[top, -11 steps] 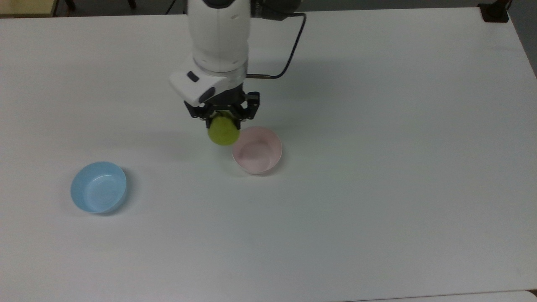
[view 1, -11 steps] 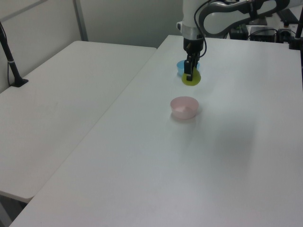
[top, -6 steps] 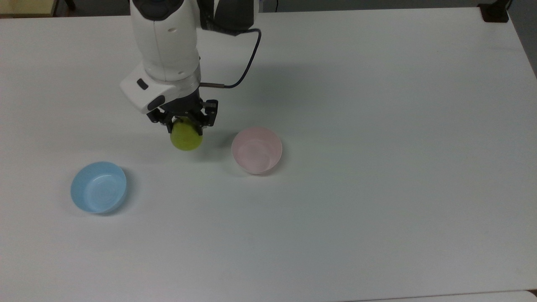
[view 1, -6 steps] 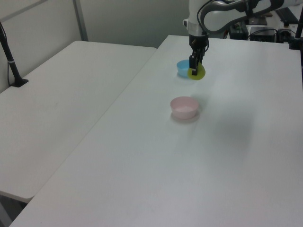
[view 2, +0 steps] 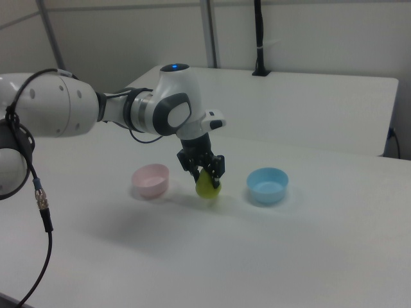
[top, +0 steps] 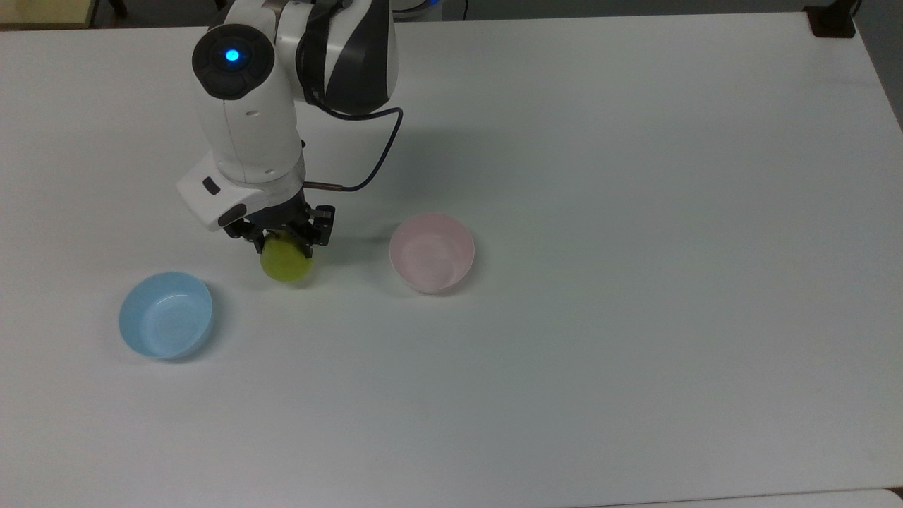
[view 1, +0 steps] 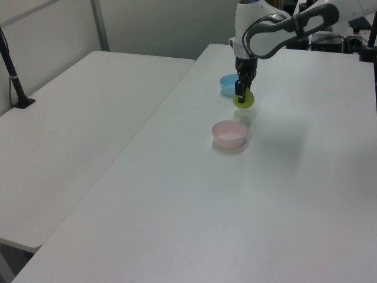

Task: Pick up a pear from the bowl
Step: 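Hold the pear raised beside the blue bowl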

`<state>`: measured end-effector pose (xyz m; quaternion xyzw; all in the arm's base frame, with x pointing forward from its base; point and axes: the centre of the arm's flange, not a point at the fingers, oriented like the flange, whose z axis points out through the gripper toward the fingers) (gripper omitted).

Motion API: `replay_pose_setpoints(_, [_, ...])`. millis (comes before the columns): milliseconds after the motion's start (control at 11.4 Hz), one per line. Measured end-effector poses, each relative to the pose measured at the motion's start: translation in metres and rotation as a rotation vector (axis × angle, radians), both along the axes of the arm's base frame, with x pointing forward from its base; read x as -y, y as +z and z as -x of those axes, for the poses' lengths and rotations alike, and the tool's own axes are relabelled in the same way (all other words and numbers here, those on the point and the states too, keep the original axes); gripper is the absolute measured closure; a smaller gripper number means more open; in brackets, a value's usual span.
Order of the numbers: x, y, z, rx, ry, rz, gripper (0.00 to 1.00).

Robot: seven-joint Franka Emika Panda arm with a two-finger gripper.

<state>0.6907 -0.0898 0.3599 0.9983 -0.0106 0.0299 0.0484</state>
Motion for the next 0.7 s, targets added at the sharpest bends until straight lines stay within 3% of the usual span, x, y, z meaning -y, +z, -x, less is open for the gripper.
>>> replay_pose_setpoints(352, [0.000, -0.020, -0.001, -0.025, 0.004, 0.000, 0.33])
replay_pose_setpoints(440, [0.000, -0.019, -0.002, -0.022, 0.005, 0.000, 0.29])
replay_pose_setpoints(615, [0.000, -0.008, -0.004, -0.004, 0.006, 0.002, 0.01])
replay_pose_setpoints(703, [0.000, 0.009, -0.004, 0.022, 0.006, 0.003, 0.00])
